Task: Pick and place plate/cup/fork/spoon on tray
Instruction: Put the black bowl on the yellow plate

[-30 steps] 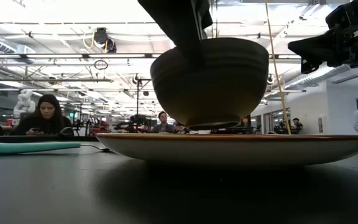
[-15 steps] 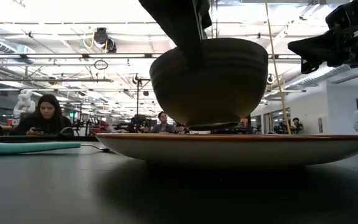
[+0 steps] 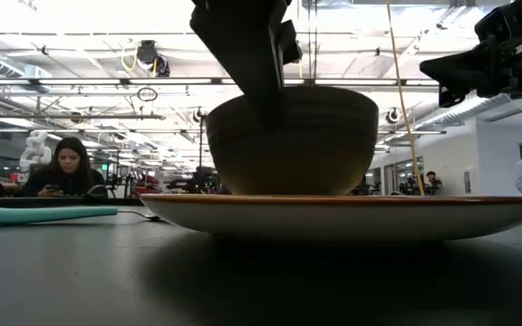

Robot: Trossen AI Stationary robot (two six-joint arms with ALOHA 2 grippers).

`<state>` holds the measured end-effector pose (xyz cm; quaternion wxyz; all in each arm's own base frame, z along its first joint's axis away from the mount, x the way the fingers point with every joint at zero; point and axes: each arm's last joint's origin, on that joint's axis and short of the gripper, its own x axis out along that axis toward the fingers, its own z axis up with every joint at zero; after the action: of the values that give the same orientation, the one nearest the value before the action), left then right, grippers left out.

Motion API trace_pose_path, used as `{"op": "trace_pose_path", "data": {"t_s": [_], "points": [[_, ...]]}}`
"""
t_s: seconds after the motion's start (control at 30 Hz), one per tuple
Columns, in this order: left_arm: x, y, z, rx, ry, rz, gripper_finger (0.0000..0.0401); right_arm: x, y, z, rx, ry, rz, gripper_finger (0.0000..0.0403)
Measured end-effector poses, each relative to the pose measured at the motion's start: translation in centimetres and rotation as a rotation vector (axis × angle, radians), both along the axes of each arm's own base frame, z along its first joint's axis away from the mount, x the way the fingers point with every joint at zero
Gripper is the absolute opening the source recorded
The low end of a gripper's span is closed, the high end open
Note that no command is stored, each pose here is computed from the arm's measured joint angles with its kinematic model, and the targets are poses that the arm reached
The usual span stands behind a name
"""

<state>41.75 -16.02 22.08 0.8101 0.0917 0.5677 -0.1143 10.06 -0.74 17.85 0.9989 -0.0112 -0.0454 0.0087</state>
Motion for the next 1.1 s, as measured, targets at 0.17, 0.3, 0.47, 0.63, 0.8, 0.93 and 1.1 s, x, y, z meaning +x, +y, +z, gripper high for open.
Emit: {"op": "trace_pose_path", "data": {"t_s": [0.17, 0.3, 0.47, 0.63, 0.8, 0.93, 1.1], "points": [[0.0, 0.0, 0.0, 0.000, 0.000, 0.000, 0.0010, 0.0, 0.0, 0.0, 0.000, 0.000, 0.000, 0.0000], [-0.1, -0.3, 0.0, -0.002, -0.003, 0.000, 0.0006, 0.0, 0.0, 0.0, 0.001, 0.000, 0.000, 0.0000], [-0.2, -0.8, -0.3, -0.006, -0.013, 0.006, 0.0007, 0.0, 0.0, 0.0, 0.001, 0.000, 0.000, 0.0000], [-0.6, -1.0, -1.5, -0.001, -0.013, 0.015, 0.0010, 0.0, 0.0, 0.0, 0.001, 0.000, 0.000, 0.0000], [-0.7, -0.9, -1.9, 0.018, -0.010, 0.033, 0.0006, 0.0, 0.0, 0.0, 0.012, -0.001, 0.001, 0.0000], [-0.7, -0.9, -1.9, 0.026, -0.011, 0.035, 0.0013, 0.0, 0.0, 0.0, 0.012, -0.001, 0.001, 0.0000], [-0.7, -0.7, -2.0, 0.008, 0.004, 0.025, 0.0006, 0.0, 0.0, 0.0, 0.012, -0.001, 0.001, 0.0000]]}}
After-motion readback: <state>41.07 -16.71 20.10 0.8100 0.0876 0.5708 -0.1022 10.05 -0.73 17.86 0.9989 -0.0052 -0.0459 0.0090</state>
